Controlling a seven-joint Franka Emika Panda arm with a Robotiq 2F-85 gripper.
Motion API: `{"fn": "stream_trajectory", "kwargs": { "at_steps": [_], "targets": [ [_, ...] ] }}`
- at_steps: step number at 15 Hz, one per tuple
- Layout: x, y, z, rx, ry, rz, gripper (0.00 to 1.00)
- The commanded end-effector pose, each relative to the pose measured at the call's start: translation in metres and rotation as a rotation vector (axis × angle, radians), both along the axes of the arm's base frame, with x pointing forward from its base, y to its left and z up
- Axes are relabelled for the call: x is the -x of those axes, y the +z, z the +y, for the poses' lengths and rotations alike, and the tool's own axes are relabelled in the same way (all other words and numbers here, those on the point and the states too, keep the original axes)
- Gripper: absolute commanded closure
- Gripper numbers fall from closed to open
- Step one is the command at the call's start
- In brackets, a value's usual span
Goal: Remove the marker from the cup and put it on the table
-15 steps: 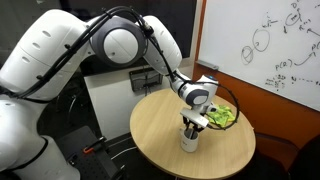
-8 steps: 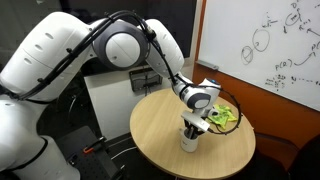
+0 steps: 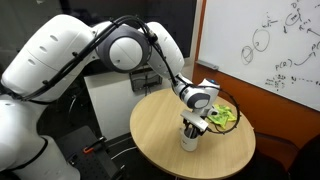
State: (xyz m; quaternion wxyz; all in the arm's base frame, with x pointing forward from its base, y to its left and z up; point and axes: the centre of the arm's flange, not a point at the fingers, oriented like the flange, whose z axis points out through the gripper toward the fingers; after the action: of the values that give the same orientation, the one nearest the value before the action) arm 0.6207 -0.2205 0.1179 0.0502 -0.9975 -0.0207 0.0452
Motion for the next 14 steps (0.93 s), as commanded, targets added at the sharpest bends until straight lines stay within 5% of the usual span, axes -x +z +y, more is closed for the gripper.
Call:
{"fn": "stream_trajectory", "kwargs": {
  "at_steps": [1,5,7,14],
  "targets": [
    [-0.008,-0.002,0.001,0.005,-0.03,-0.008,0.5],
    [-0.01,-0.006,0.003,0.008,-0.023,-0.007,0.86],
    [-0.011,-0.007,0.003,0.01,-0.023,-0.006,0.95],
    [0.002,0.018,0.007,0.002,-0.015,-0.022,0.95]
  ]
}}
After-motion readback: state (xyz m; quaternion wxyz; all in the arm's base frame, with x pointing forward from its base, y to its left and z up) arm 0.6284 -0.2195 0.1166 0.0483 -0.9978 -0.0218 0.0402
